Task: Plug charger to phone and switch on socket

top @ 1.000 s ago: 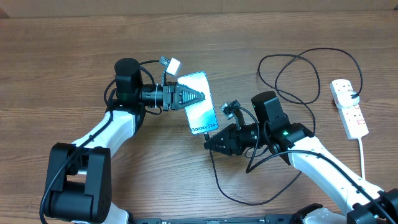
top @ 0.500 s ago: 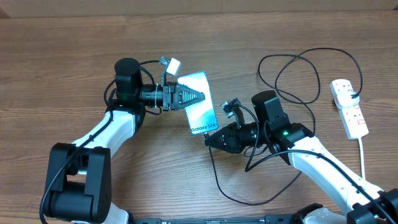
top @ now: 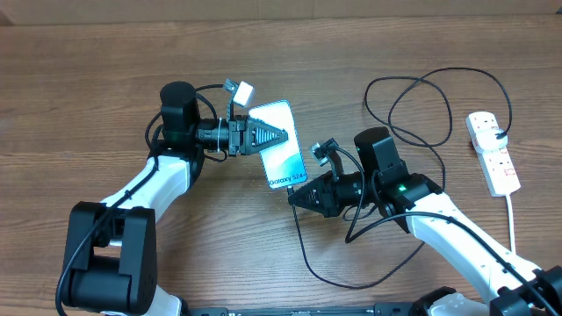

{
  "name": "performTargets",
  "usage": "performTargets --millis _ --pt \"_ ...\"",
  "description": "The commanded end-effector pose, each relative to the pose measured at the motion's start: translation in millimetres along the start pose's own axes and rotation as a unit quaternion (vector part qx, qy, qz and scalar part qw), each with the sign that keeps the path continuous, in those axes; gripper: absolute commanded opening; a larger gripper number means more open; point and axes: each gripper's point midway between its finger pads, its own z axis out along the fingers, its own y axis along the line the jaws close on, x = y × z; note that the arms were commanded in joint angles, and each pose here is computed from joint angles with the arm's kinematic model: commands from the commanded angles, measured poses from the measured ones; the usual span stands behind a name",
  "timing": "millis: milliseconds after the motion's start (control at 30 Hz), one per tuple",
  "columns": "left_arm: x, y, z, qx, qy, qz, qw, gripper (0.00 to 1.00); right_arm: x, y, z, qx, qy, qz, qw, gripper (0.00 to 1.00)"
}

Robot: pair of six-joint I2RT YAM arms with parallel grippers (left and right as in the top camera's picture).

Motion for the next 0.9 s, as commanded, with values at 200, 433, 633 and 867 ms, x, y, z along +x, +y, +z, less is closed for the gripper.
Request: performTargets --millis 200,433,633,867 --pt "11.5 -16.1 -0.2 0.041 0.035 0.023 0.998 0.04 -11.4 -0.7 -0.1 0.002 -0.019 -0.017 1.000 0.04" --pt "13.0 -17.0 2.5 0.044 0.038 0.023 0.998 0.04 -19.9 2.8 -1.5 0.002 -0.028 -0.024 0.999 0.04" --pt "16.5 -19.6 8.0 0.050 0.047 0.024 0.997 0.04 -25.9 1.1 -2.6 0.013 -0.035 -0.029 0.999 0.04" --pt "18.6 -21.1 11.7 0.053 0.052 0.024 0.997 0.04 -35.6 5.2 -4.8 0.015 -0.044 -0.037 0.998 0.04"
